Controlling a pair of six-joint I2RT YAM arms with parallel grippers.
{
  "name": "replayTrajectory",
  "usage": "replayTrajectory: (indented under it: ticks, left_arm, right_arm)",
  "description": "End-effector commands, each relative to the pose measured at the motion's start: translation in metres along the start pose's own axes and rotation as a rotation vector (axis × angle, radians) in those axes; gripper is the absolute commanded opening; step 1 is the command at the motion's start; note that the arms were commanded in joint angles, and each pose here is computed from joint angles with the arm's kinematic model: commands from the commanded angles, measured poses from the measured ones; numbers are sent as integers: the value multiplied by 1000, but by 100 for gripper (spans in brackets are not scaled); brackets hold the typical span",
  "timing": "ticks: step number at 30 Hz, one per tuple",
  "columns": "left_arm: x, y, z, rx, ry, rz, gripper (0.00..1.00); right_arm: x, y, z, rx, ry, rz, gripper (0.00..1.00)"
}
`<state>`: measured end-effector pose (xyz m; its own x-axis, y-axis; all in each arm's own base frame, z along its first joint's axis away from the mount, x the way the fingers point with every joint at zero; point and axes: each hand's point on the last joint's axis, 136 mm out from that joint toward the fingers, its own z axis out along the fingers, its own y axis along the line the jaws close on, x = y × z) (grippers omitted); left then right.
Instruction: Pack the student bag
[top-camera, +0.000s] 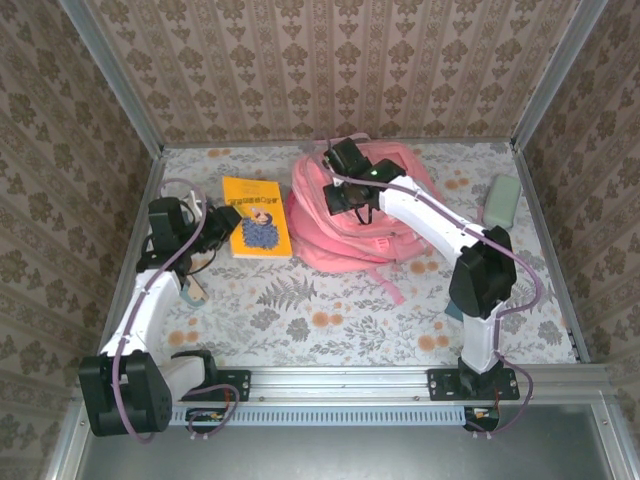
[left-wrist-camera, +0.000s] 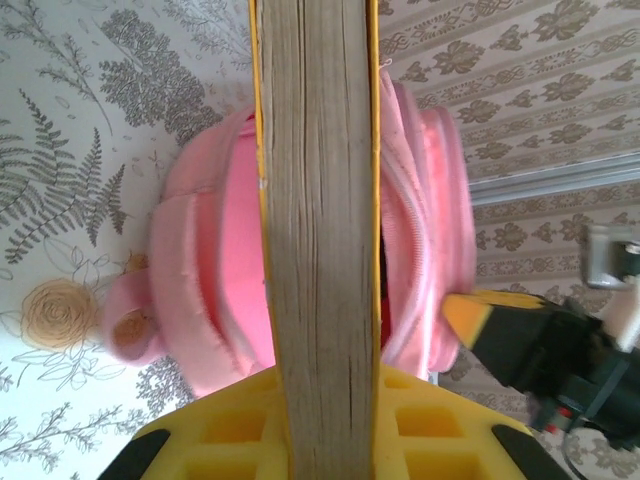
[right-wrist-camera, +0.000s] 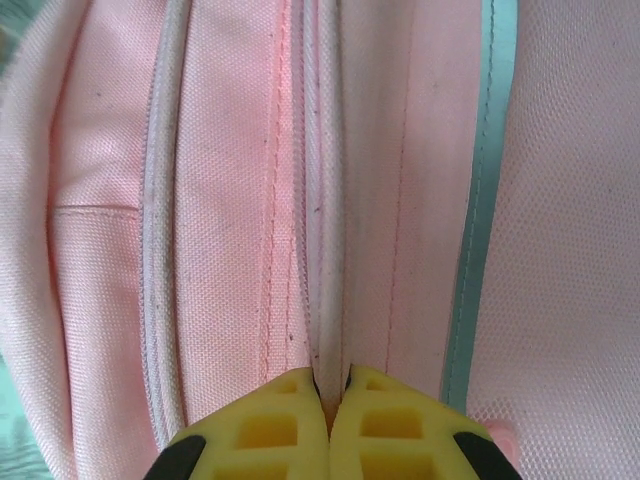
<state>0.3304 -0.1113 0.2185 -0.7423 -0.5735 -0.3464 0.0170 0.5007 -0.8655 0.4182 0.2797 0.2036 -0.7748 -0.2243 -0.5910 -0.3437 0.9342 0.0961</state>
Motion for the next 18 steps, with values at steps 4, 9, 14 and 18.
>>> replayTrajectory:
  ticks: [4,9,14,18]
  left_arm:
    - [-10,-11,19,54,-44,24,0]
    - [-12,-2,43,26,-68,0,0]
    - [-17,-4,71,37,-108,-43,0]
    - [-14,-21,99,83,-107,-60,0]
  right_arm:
    - [-42,37,-68,-272,-125,165,0]
    - [-51,44,-88,-382,-143,250,0]
    - [-56,44,-100,-451,-161,338,0]
    - [-58,44,-102,-472,-170,378,0]
